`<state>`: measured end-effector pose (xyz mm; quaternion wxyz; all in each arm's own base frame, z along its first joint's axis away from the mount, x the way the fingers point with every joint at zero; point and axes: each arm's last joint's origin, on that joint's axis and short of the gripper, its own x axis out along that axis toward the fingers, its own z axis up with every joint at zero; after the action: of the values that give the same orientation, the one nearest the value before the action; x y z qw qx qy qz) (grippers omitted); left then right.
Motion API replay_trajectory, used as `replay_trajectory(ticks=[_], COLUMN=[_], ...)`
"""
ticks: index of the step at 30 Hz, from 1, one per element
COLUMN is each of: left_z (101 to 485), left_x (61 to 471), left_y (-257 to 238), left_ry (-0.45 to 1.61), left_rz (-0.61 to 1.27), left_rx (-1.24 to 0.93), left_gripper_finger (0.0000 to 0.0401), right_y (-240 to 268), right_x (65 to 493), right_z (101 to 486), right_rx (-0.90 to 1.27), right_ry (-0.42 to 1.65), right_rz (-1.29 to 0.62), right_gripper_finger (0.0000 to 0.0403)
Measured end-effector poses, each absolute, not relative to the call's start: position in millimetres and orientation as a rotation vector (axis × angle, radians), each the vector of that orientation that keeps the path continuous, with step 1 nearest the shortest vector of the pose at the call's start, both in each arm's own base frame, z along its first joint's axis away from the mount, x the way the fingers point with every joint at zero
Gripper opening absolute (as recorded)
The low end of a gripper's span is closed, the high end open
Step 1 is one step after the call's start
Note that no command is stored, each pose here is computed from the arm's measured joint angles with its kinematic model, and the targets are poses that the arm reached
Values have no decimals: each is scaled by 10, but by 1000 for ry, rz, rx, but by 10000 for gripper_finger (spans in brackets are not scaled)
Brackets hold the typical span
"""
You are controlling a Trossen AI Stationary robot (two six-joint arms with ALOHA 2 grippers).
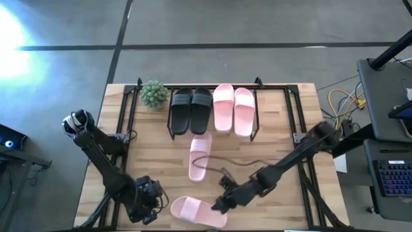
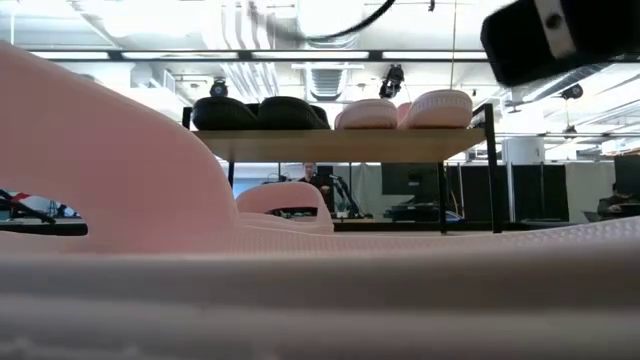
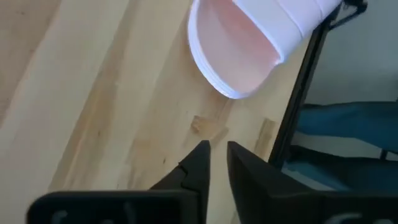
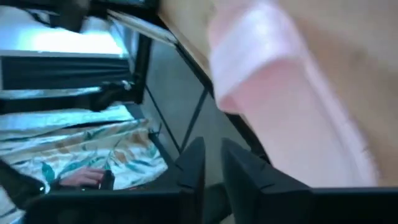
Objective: Pick and place slides into the shelf
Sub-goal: Put the pink slipper under the shelf
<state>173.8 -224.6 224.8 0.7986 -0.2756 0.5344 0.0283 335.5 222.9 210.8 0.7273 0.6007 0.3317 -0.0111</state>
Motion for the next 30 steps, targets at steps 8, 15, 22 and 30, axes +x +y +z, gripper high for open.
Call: replay_trajectory(ticks=[8,15,22,30], left_z=[2022,1872,1771,1763], left_x=[1719,1728,1750,1741], left_y=[-2398,-2462,-2483,-2493], left_ry=[1126,1146,1136,1134], left_rz=[61,24,47,37], left_rx=[-434,-297,-244,-223], left_gripper_finger=[96,108,108,107], right_y=[2558,2628,2589,2541], right_x=[3930,4032,4043,4046], right_z=[1810,1796,1789,1757], right_rx=[1464,1486,1532,1555], right_ry=[747,781,703,712], right_rz=[-85,-255,-343,-395], right_gripper_finger=[143,198,210,210])
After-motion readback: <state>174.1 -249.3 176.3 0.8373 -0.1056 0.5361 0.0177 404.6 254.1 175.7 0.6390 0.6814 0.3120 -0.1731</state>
